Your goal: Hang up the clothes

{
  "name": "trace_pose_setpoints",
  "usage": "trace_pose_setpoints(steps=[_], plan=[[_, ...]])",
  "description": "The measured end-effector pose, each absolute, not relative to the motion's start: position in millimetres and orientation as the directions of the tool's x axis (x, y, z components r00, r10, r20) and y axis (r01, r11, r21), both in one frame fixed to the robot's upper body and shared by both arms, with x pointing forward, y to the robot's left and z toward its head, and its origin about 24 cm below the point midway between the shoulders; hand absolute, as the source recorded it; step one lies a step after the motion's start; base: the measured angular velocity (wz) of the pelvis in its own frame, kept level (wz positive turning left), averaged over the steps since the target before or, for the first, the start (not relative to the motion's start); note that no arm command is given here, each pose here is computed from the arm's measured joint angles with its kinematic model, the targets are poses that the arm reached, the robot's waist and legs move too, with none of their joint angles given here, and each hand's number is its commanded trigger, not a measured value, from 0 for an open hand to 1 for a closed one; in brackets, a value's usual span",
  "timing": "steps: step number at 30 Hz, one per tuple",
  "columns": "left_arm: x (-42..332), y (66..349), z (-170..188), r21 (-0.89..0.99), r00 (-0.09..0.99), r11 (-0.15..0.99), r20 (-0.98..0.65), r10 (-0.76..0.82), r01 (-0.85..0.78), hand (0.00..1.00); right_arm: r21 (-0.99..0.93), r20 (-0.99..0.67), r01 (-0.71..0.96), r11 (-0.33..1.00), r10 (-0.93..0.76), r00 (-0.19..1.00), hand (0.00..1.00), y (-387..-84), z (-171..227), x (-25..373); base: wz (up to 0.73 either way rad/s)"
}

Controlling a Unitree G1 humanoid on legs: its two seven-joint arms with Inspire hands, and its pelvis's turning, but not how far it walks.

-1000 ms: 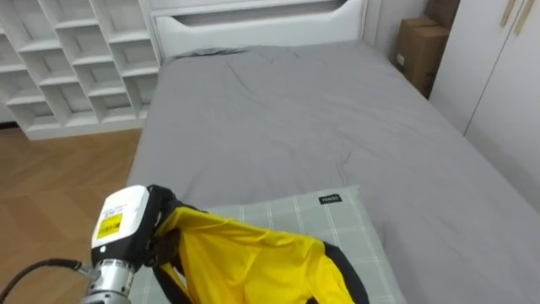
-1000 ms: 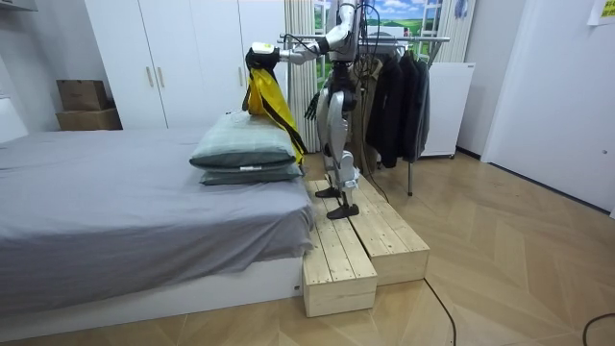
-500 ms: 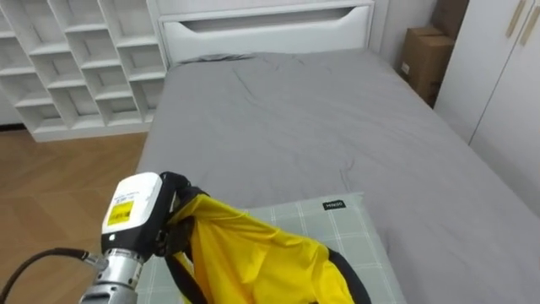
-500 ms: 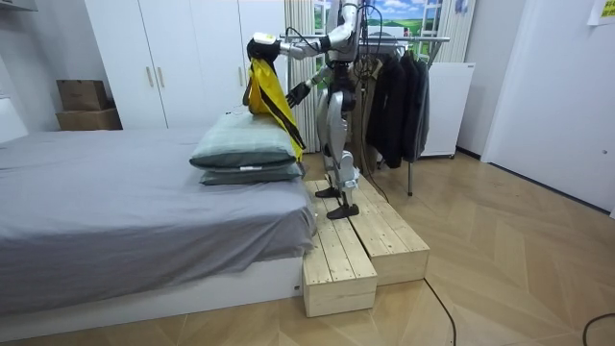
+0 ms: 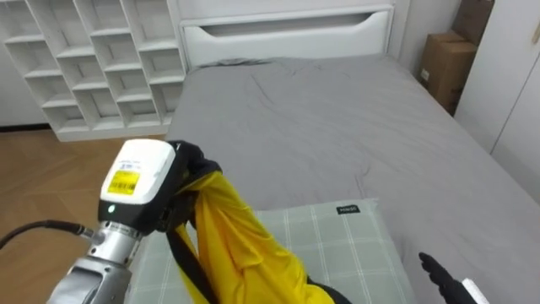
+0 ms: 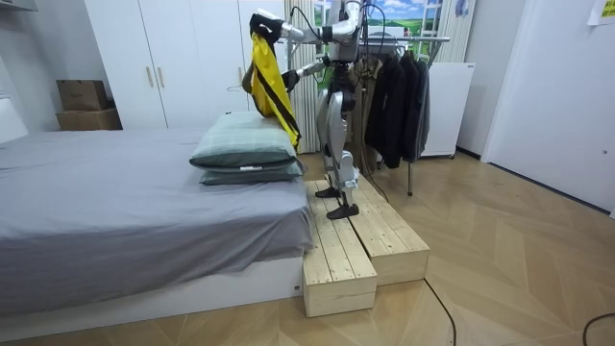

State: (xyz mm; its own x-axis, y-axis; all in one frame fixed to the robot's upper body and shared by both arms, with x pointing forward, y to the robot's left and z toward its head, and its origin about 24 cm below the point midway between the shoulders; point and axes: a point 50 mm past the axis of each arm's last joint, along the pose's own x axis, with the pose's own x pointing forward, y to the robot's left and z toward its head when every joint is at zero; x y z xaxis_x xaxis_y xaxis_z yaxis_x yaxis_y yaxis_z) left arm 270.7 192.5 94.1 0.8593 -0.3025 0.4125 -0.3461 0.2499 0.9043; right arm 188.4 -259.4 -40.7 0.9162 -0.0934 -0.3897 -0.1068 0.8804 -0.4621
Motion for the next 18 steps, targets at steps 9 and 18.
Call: trace_pose_setpoints(steps=[9,18], plan=[[270.0,193.4,103.2,0.895,0.839,0.233,0.440,-0.319,-0.381,1.00,-0.456,-0.398,-0.146,0.878,-0.055,0.916,0.00,-258.1,-39.0,192.0,0.00],[269.8,199.4,114.0,0.875,0.822,0.232,0.481,-0.306,-0.425,1.00,-0.448,-0.395,-0.140,0.883,-0.055,0.917,0.00,-258.5,-38.3,192.8,0.00]])
